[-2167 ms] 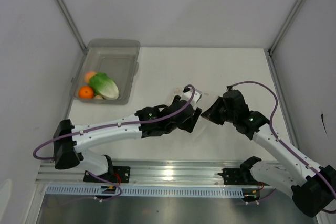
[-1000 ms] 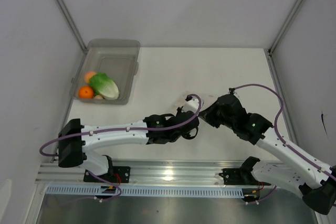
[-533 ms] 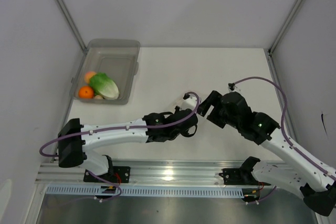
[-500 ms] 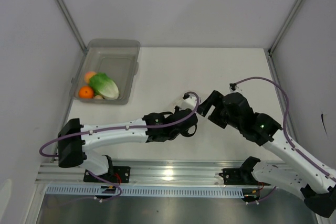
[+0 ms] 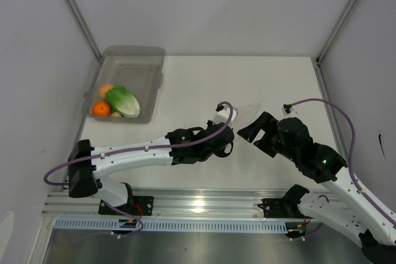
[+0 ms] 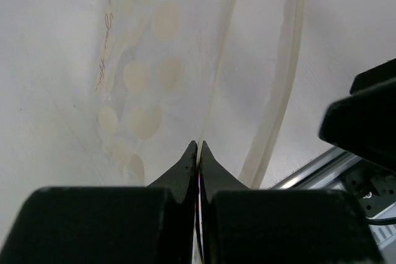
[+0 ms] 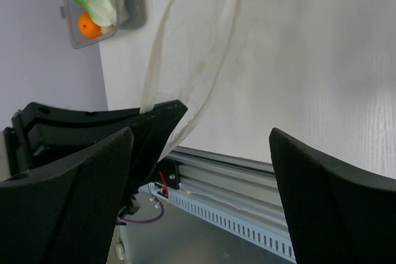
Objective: Place the food in the zip-top bag and seal the zipper
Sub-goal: Pick up the zipper food storage bag at the center of the board, then open the zipper of the food storage bag.
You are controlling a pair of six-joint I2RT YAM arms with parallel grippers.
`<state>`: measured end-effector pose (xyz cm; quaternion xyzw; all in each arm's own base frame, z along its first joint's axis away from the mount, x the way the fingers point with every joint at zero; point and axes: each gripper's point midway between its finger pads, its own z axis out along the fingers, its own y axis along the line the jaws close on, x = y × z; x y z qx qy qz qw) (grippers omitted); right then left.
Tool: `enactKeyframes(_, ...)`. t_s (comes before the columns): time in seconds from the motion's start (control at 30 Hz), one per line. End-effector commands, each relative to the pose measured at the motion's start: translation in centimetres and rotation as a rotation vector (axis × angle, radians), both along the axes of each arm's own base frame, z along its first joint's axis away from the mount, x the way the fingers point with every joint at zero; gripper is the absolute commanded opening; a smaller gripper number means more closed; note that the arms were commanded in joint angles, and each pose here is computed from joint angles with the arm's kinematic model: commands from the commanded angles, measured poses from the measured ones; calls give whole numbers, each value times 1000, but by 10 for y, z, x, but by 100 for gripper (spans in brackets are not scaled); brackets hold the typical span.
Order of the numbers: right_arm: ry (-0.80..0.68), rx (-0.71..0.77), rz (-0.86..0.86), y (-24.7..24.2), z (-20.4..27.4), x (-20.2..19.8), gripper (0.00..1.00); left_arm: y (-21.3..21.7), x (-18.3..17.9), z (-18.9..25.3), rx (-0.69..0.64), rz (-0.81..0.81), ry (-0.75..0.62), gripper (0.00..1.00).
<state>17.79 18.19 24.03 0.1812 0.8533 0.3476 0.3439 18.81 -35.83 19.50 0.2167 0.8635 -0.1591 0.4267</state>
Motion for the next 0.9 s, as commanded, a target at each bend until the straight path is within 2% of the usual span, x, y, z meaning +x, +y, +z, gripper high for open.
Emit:
enactKeyframes(0.0, 8, -6, -1, 4, -2, 8, 89, -6, -1, 31, -99, 11, 5, 1)
enactKeyframes(0.27, 4, -33, -62, 3, -2, 30, 75, -12, -5, 37, -143, 0, 31, 1)
enactKeyframes(0.47, 5, -59, -98, 0, -8, 41, 56, -17, -9, 42, -179, -9, 49, 1)
enactKeyframes(0.53, 7, -67, -100, 0, -9, 43, 55, -18, -9, 43, -189, -9, 55, 1)
enactKeyframes(0.6, 13, -84, -104, -1, -14, 44, 49, -19, -9, 47, -201, -9, 57, 1)
enactKeyframes(0.67, 13, -89, -100, 0, -15, 44, 39, -20, -10, 50, -211, -8, 57, 1)
enactKeyframes(0.7, 10, -93, -96, -1, -16, 44, 27, -20, -9, 51, -218, -2, 59, 1)
enactKeyframes(0.77, 5, -104, -90, -1, -14, 43, 15, -20, -7, 55, -229, 7, 58, 0)
enactKeyframes(0.8, 3, -112, -91, -2, -12, 43, 4, -20, -7, 55, -234, 14, 64, 1)
enactKeyframes(0.87, -16, -140, -94, -6, -2, 42, 0, -21, -5, 61, -252, 23, 66, 1)
